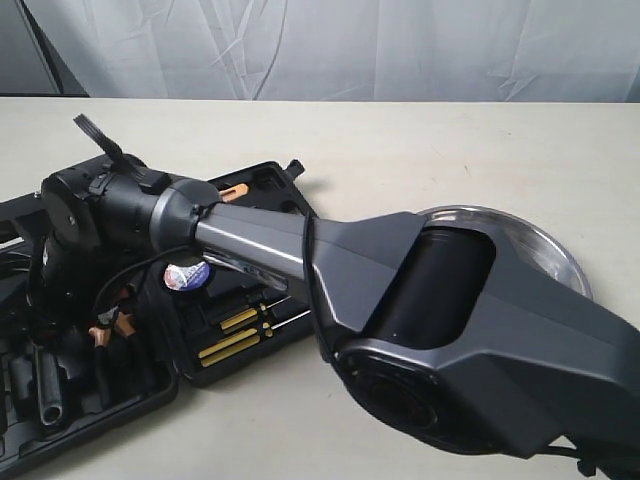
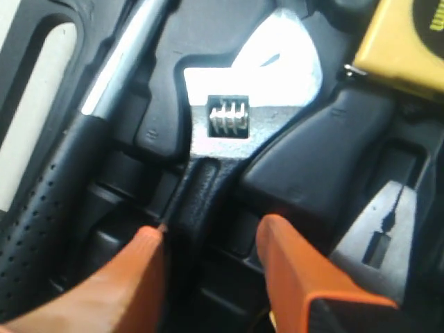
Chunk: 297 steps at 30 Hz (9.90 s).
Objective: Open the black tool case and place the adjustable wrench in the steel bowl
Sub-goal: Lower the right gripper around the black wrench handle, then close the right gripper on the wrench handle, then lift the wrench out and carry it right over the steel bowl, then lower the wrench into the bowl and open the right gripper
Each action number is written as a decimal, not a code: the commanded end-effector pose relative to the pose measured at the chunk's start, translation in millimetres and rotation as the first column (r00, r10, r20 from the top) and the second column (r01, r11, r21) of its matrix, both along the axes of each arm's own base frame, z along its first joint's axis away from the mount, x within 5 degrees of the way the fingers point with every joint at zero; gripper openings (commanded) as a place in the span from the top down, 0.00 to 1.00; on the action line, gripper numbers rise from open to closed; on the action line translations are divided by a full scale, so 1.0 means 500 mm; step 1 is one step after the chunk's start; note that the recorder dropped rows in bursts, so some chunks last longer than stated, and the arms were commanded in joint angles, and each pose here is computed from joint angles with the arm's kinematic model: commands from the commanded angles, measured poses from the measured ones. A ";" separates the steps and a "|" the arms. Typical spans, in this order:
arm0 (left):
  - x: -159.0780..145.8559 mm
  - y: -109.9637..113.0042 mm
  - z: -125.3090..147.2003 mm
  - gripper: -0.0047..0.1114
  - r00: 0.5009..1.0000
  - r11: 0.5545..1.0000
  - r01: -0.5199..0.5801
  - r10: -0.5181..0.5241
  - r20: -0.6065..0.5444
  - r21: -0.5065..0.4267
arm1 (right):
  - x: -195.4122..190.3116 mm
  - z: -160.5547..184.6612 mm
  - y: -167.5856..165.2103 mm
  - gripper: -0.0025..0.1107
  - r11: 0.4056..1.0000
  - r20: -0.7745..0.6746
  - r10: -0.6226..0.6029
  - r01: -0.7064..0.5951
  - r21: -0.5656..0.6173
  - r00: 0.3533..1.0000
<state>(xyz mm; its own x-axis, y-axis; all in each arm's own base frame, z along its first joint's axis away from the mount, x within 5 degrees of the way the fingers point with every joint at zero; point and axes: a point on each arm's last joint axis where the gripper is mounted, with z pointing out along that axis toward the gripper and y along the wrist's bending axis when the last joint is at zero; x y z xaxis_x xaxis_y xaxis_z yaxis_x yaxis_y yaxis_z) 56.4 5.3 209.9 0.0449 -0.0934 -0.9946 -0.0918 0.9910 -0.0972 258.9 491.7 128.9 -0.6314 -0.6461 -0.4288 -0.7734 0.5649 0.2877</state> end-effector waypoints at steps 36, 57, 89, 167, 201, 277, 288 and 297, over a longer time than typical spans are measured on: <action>0.000 -0.001 -0.003 0.96 1.000 1.000 0.005 -0.005 0.001 -0.002 | 0.068 -0.043 -0.063 0.64 0.979 -0.040 -0.104 0.096 -0.180 0.994; 0.000 -0.001 -0.003 0.96 1.000 1.000 0.005 -0.005 0.001 -0.002 | 0.046 0.000 -0.010 0.64 0.995 0.079 -0.058 0.064 -0.078 0.995; 0.000 -0.001 -0.003 0.96 1.000 1.000 0.005 -0.005 0.001 -0.002 | 0.049 -0.066 -0.024 0.93 0.980 0.112 0.010 0.013 -0.198 0.994; 0.000 -0.001 -0.002 0.96 1.000 1.000 0.005 -0.005 0.003 -0.002 | 0.056 -0.055 -0.039 0.99 0.969 0.116 -0.026 0.053 -0.240 0.993; 0.000 -0.001 -0.003 0.96 1.000 1.000 0.005 -0.005 0.001 -0.002 | 0.071 0.118 -0.061 0.99 0.980 0.326 0.009 0.056 -0.192 0.945; 0.000 -0.001 -0.003 0.96 1.000 1.000 0.005 -0.005 0.001 -0.002 | 0.108 0.006 -0.739 0.99 0.652 0.191 -0.566 0.577 -0.491 0.802; 0.000 -0.001 -0.003 0.96 1.000 1.000 0.005 -0.005 0.001 -0.002 | 0.110 -0.052 -0.738 0.99 0.593 0.159 -0.634 0.607 -0.529 0.757; 0.000 -0.001 -0.003 0.96 1.000 1.000 0.005 -0.005 0.001 -0.002 | 0.110 -0.039 -0.740 0.94 0.594 0.172 -0.628 0.610 -0.525 0.759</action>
